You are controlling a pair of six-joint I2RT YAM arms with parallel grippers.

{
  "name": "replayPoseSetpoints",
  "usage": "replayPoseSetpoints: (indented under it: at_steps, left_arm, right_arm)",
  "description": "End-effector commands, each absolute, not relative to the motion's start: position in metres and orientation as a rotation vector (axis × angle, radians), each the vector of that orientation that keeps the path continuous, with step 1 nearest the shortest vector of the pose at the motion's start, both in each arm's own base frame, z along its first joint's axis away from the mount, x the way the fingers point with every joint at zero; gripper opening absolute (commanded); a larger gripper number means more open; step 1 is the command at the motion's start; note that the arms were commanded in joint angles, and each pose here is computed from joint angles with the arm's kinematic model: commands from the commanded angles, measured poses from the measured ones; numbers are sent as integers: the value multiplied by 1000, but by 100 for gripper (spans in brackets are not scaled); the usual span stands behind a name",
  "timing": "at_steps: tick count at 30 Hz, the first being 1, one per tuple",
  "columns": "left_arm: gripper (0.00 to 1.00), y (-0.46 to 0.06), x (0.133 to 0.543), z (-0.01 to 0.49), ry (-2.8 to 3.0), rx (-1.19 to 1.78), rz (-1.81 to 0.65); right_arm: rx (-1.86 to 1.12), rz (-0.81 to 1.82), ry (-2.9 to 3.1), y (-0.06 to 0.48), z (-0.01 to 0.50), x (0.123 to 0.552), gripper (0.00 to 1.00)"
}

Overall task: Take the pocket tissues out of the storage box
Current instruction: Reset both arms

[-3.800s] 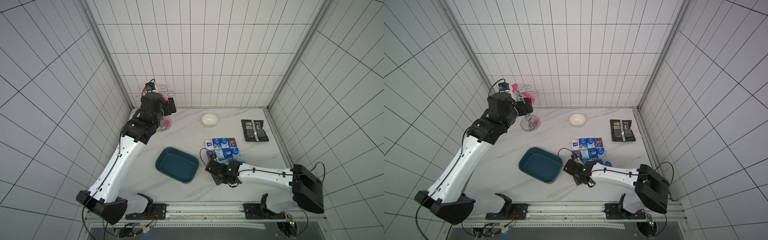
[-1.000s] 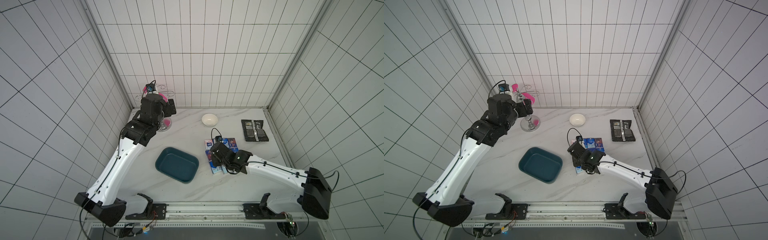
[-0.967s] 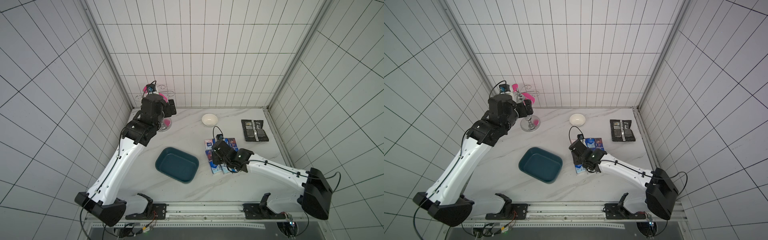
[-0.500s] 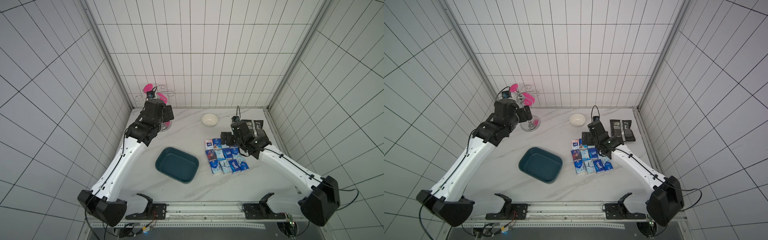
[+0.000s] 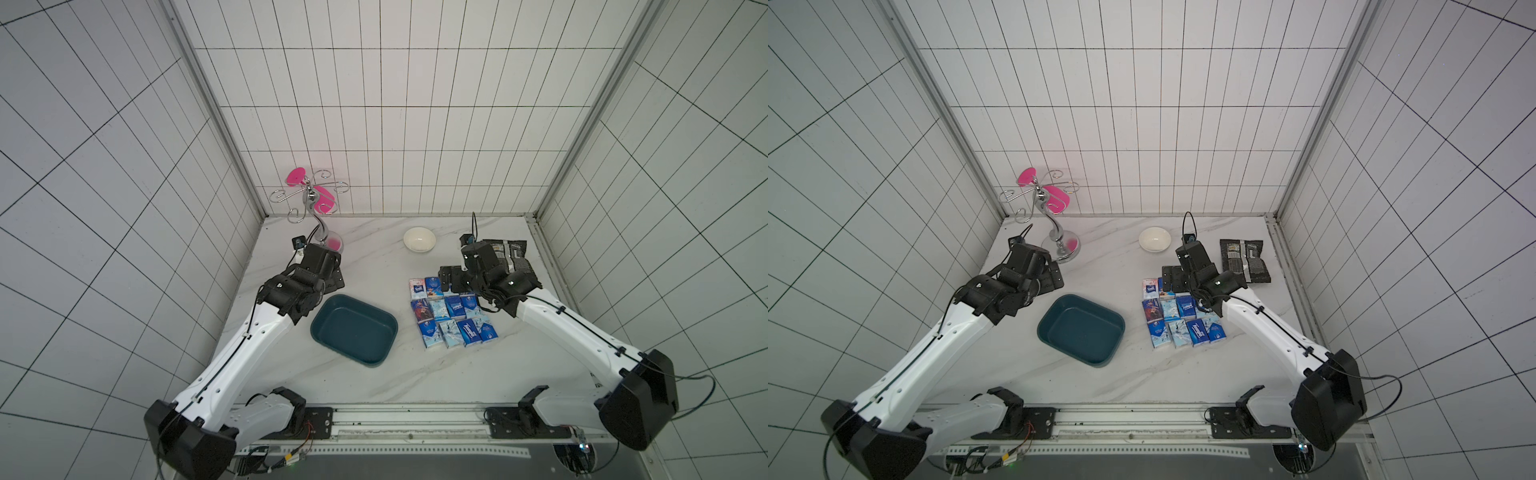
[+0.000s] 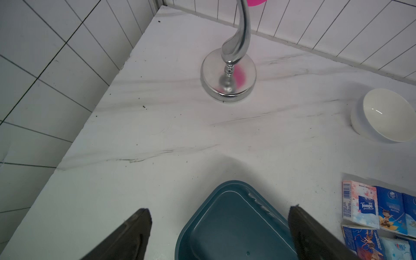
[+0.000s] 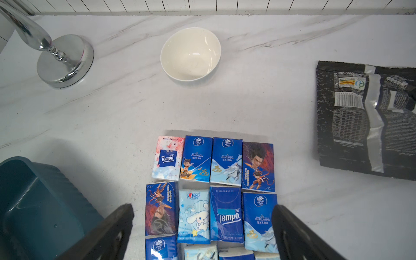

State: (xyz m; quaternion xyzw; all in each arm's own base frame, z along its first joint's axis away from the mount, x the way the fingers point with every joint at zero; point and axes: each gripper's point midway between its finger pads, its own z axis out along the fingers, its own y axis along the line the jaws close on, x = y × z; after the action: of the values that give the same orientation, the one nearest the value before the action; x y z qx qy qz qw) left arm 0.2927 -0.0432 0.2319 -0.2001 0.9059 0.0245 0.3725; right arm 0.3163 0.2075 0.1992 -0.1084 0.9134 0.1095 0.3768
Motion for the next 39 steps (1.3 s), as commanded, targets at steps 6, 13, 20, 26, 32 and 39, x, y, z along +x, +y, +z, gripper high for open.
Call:
replayPoseSetpoints:
  at_steps: [6, 13, 20, 26, 32, 39]
  left_arm:
    - [98, 8, 269, 169, 2397, -932, 248]
    - [98, 16, 271, 141, 2398, -986, 315]
    - [98, 44, 331, 173, 2199, -735, 371]
    - [98, 48, 358, 190, 2028, -495, 423]
    - [98, 59, 387, 148, 1924, -509, 288]
    - [98, 60, 401, 138, 1833, -464, 304]
  right_arm:
    - [-291, 336, 2346, 206, 190, 305, 99]
    - [-281, 357, 2336, 208, 186, 306, 99]
    - [-201, 250, 2288, 181, 192, 319, 99]
    - [-157, 265, 2272, 173, 198, 328, 99]
    - [-129, 226, 2261, 170, 192, 340, 99]
    - [-62, 207, 2247, 152, 188, 350, 99]
